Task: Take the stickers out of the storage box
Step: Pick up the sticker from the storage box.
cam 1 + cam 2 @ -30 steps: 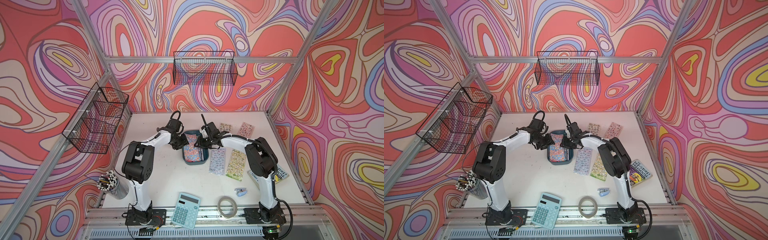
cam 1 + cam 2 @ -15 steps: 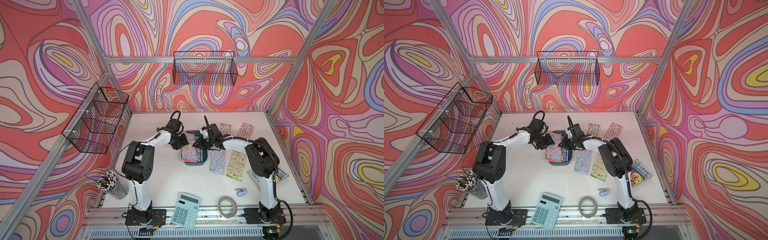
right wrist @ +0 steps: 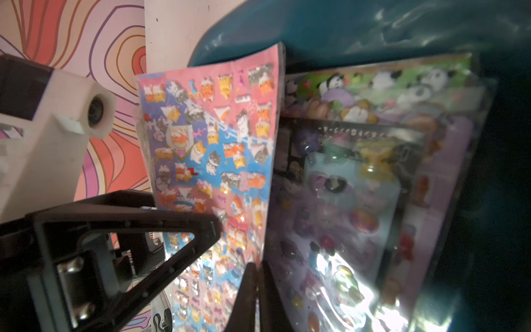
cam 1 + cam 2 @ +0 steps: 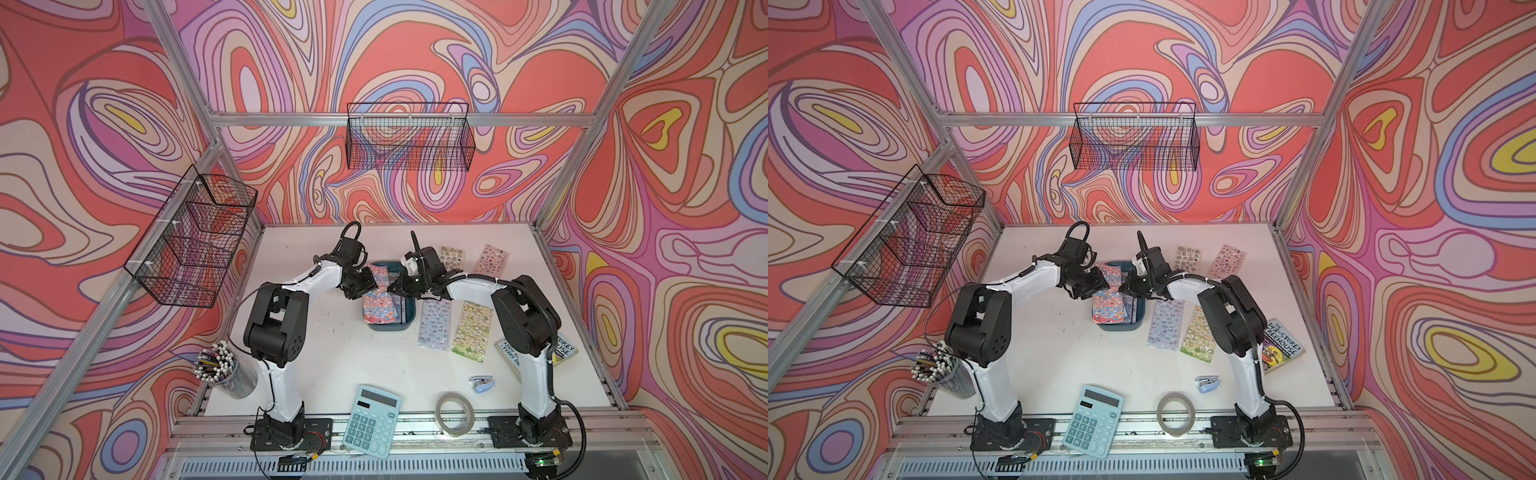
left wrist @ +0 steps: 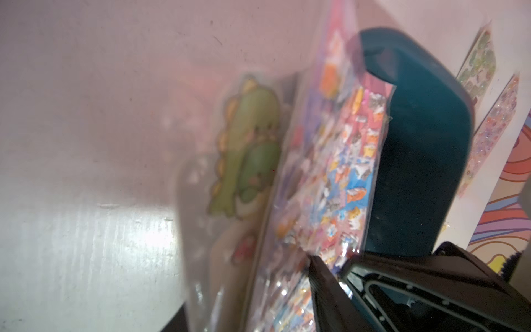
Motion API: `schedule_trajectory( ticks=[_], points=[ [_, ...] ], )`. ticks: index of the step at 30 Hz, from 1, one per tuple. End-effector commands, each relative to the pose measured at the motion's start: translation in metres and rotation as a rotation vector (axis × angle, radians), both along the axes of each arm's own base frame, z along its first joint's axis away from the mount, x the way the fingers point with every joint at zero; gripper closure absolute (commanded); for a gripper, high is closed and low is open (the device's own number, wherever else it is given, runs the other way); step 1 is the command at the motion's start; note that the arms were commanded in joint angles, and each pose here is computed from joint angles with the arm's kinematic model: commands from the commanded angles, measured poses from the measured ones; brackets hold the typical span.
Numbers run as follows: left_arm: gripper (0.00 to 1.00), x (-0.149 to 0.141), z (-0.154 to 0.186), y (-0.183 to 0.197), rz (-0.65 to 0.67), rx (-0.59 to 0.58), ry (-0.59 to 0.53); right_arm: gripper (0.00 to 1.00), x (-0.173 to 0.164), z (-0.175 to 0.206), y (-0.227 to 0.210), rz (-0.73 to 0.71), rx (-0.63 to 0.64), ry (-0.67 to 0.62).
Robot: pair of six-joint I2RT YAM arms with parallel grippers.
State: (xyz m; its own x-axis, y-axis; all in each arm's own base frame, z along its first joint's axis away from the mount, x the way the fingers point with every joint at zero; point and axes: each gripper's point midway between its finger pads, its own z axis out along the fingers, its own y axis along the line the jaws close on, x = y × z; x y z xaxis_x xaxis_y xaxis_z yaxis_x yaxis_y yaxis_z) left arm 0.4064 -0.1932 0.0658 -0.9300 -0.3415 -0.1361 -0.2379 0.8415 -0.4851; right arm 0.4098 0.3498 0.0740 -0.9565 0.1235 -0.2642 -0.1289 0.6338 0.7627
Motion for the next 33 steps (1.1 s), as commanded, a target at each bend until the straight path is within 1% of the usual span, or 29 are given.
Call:
schedule_trajectory(
  ticks=[1, 10, 13, 18, 24, 27, 33],
  points=[
    [0.50, -0.006, 0.003, -0.006, -0.002, -0.035, 0.006, 1.00, -0.004, 0.006, -0.002, 0.000, -0.003, 0.005],
    [0.47, -0.004, 0.012, -0.007, -0.005, -0.044, -0.013, 1.00, -0.003, 0.011, -0.011, -0.010, -0.055, -0.022],
    [0.44, -0.005, 0.013, -0.007, -0.007, -0.042, -0.012, 1.00, -0.001, 0.015, -0.014, -0.019, -0.067, -0.036],
    [0.36, -0.005, 0.016, -0.007, -0.007, -0.042, -0.016, 1.00, 0.002, 0.023, -0.017, -0.027, -0.065, -0.052],
    [0.17, -0.003, 0.027, -0.004, 0.002, -0.037, -0.040, 1.00, 0.009, 0.035, -0.022, -0.040, -0.098, -0.088],
    [0.14, -0.002, 0.033, -0.004, 0.001, -0.035, -0.050, 1.00, 0.011, 0.035, -0.029, -0.051, -0.150, -0.098],
    [0.13, -0.003, 0.035, -0.003, 0.005, -0.031, -0.055, 1.00, 0.013, 0.031, -0.044, -0.071, -0.219, -0.104]
  ],
)
